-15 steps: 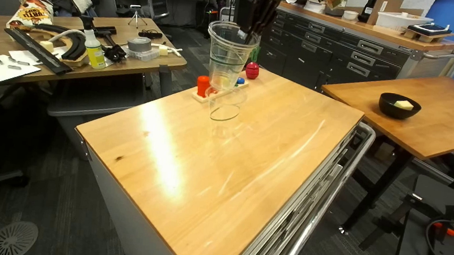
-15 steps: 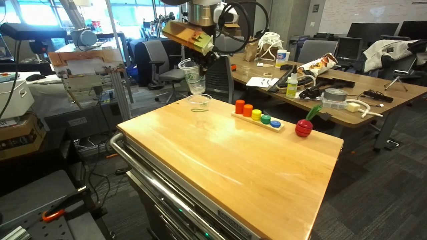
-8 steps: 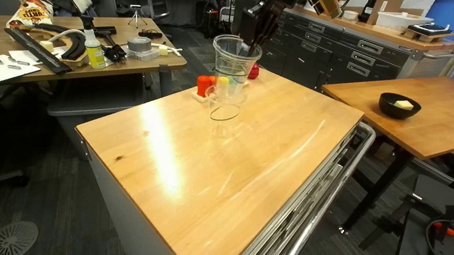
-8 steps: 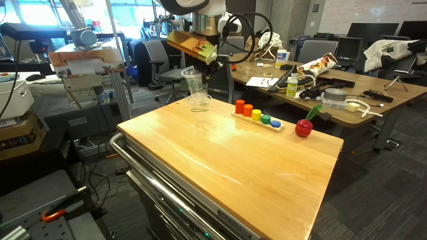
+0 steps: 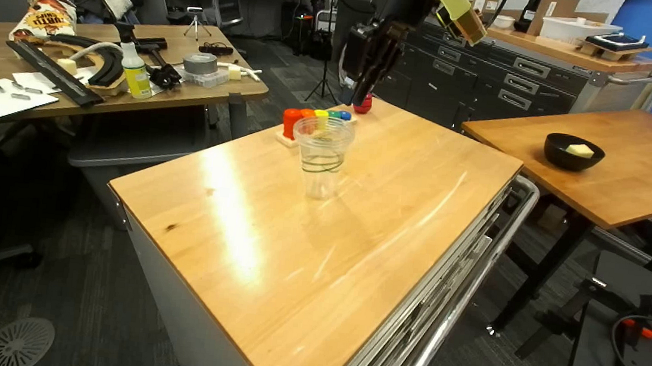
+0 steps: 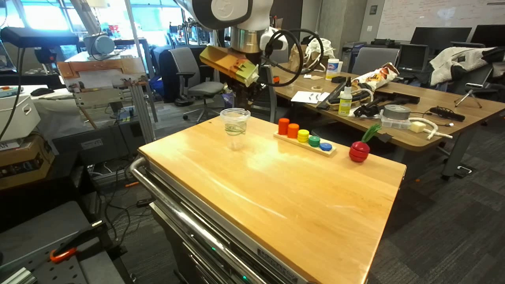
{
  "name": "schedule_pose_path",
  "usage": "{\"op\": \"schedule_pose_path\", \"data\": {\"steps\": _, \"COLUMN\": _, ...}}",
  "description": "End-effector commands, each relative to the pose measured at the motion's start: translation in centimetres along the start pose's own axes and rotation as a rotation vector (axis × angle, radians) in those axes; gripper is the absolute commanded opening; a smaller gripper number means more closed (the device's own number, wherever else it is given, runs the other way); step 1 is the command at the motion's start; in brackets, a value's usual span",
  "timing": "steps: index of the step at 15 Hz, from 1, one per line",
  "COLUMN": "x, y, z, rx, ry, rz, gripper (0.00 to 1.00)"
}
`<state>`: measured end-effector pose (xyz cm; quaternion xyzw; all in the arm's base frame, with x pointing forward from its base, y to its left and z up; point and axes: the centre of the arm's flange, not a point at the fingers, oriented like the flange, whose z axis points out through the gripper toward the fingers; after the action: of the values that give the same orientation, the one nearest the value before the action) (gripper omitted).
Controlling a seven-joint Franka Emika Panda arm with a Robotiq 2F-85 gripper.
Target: Stack the clear cups
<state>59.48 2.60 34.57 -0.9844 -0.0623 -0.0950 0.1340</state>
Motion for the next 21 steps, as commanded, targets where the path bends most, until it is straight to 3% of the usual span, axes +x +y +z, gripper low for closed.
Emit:
{"op": "schedule_pose_path", "data": {"steps": 1, "x": 0.7, "y": -0.2, "z": -0.7, "rx": 0.001, "ry": 0.034, "rz": -0.014, "gripper": 0.67}}
{"op": "schedule_pose_path", "data": {"steps": 5, "x": 0.8, "y": -0.7, "z": -1.9, "rx": -0.038, "ry": 0.032, "rz": -0.026, "gripper": 0.98}}
{"op": "schedule_pose_path", "data": {"steps": 6, "x": 0.6, "y": -0.6, "z": -2.5, "rx": -0.064, "ry": 0.011, "rz": -0.040, "gripper": 1.00}}
{"op": "schedule_pose_path", "data": {"steps": 10, "x": -1.6, "y": 1.5, "z": -6.2, "rx": -0.251, "ry": -0.064, "rz": -0.126, "gripper": 1.00}}
{"op": "schedule_pose_path", "data": {"steps": 12, "x": -3.5, "y": 3.5, "z": -9.1, "rx": -0.301, "ry": -0.098, "rz": -0.138, "gripper": 1.00}}
{"op": "schedule_pose_path", "data": {"steps": 15, "x": -7.3, "y": 6.4, "z": -13.8, "rx": -0.316, "ry": -0.184, "rz": -0.094, "gripper": 1.00}}
{"op": "schedule_pose_path", "data": {"steps": 16, "x": -9.1, "y": 7.5, "z": -15.4, "rx": -0.285, "ry": -0.212, "rz": -0.085, "gripper": 1.00}}
{"op": "schedule_pose_path", "data": {"steps": 17, "x": -5.6, "y": 6.8, "z": -11.6, "rx": -0.292, "ry": -0.187, "rz": -0.078, "gripper": 1.00}}
{"op": "schedule_pose_path", "data": {"steps": 21, "x": -8.5, "y": 7.9, "z": -14.6, "rx": -0.279, "ry": -0.206, "rz": -0.066, "gripper": 1.00}}
